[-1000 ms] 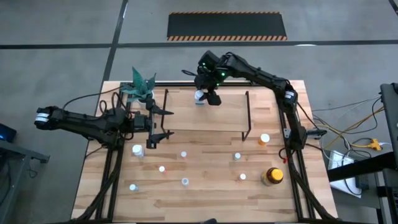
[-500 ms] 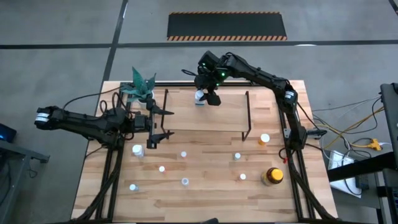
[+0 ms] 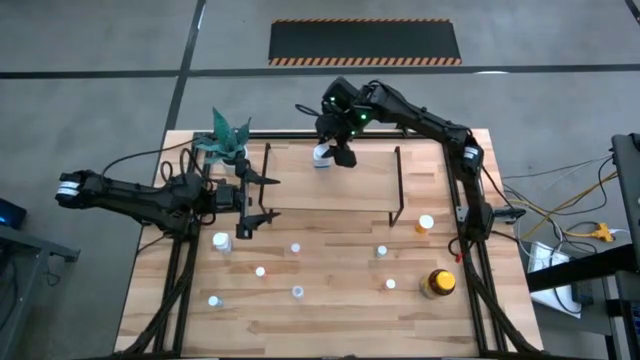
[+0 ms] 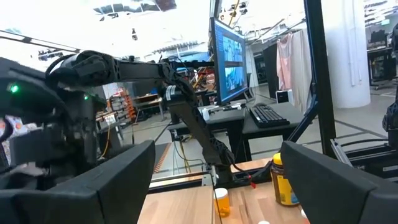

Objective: Pick and place medicine bottles onto shelf by color
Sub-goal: Put the right white medicine bottle on the shelf

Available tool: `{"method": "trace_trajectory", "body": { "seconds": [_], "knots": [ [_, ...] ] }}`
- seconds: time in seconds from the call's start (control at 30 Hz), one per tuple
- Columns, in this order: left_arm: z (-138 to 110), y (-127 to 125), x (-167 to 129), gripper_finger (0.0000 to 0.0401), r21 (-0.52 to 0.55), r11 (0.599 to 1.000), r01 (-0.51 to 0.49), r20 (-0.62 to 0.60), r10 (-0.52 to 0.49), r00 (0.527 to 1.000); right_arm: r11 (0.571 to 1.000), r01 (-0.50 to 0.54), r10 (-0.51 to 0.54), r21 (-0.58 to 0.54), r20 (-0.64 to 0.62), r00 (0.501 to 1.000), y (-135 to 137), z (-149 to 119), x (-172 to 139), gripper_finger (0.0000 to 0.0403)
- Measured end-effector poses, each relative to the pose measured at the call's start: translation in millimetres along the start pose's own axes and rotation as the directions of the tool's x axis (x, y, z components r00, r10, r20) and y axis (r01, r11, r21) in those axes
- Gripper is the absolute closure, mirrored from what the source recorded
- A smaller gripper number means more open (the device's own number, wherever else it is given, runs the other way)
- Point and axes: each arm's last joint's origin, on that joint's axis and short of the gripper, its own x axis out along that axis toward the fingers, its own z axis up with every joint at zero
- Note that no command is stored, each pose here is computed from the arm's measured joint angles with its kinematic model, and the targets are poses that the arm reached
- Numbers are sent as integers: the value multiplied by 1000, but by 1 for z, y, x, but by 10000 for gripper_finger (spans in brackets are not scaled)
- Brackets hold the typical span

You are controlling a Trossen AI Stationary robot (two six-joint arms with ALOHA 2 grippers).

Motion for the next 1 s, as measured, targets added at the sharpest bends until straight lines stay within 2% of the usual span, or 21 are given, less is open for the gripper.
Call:
{"method": "trace_trajectory", "body": {
  "seconds": [0.13,0.23,0.4,0.5,0.6,0.67,0.73,0.8,0.87,1.0],
  "knots": [
    [-2,0,1,72,0,1000,1,-5,-1,1000,999,8,-9,37,30,1000,16,8,-24,198],
    [-3,-1,4,72,-2,1000,1,-2,-1,1000,998,-29,27,55,46,999,40,14,-47,214],
    [-11,-4,15,72,-11,1000,7,-34,-8,999,992,-128,127,13,41,991,102,24,-63,280],
    [-18,-7,28,72,-57,998,13,-75,-17,997,981,-193,194,-34,30,981,142,23,-64,326],
    [-27,-9,46,77,-90,996,-9,-176,-7,984,971,-230,233,-65,42,972,177,19,-64,361],
    [-36,-9,58,90,-107,991,-77,-306,41,951,972,-223,226,-80,33,974,197,12,-62,378],
    [-45,-4,69,112,-79,985,-152,-459,99,883,977,-189,192,-98,20,981,213,4,-61,388],
    [-52,4,80,142,-28,983,-182,-578,132,806,983,-147,148,-107,2,989,225,-5,-60,392],
    [-59,14,91,181,5,981,-196,-651,152,744,987,-116,117,-109,4,993,232,-13,-61,393],
    [-77,32,109,277,76,977,-202,-706,195,681,988,-105,109,-110,28,994,237,-27,-59,394]
  ]
}}
